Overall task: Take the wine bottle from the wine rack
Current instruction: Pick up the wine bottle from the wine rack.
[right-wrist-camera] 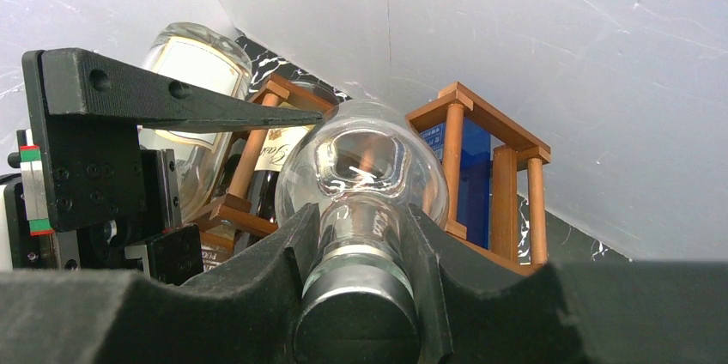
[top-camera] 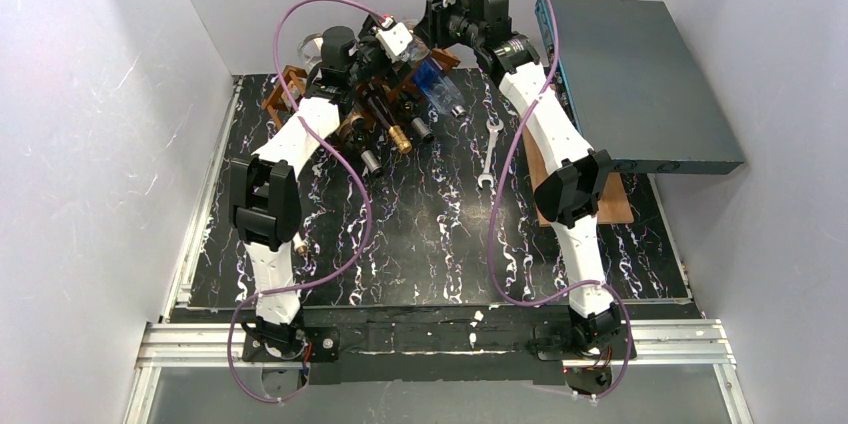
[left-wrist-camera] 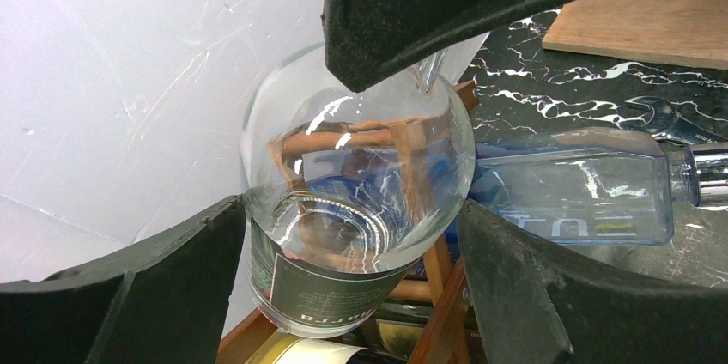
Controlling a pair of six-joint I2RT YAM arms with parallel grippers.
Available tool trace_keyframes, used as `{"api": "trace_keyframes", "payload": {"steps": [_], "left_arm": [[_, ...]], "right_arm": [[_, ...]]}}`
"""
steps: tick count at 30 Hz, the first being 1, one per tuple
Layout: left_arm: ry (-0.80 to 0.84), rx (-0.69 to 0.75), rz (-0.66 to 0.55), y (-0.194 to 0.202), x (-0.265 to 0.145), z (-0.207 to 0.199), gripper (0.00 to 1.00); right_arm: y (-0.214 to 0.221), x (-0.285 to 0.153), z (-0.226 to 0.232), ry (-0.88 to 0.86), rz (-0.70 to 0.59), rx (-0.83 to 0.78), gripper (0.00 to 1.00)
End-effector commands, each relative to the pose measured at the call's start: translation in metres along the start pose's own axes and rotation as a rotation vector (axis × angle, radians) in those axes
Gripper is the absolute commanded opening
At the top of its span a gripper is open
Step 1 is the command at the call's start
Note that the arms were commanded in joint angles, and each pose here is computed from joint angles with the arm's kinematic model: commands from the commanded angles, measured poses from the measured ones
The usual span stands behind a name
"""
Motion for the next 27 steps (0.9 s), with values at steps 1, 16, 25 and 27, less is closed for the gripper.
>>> {"api": "trace_keyframes", "payload": {"steps": [1, 16, 25, 27], "left_arm": [[0.103, -0.049, -0.023, -0.005, 0.01, -0.023, 0.77], [0.104, -0.059, -0.014, -0.001, 0.007, -0.026, 0.75], [0.087, -0.076, -0.014, -0.002, 0.005, -0.025, 0.74], [0.082, -0.079, -0.013, -0.002, 0.004, -0.026, 0.74]], "right_arm": [[-0.017, 0.009, 0.021, -0.064, -0.102, -0.026, 0.42], [-0.004, 0.018, 0.023, -0.096, -0.097, -0.04, 0.63], [0.007, 0.023, 0.022, -0.114, -0.092, -0.05, 0.63], [0.006, 0.023, 0.021, -0.114, -0.096, -0.055, 0.63]]}}
Point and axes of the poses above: each gripper's point midway between its finger pads, its own x axis out along the fingers, its own z axis along the line the jaws close on, y = z × x, the point moved 8 cm from there along -x, back along the fingers, and after that the axes turned 11 degrees about -x, right-handed, at the moved point
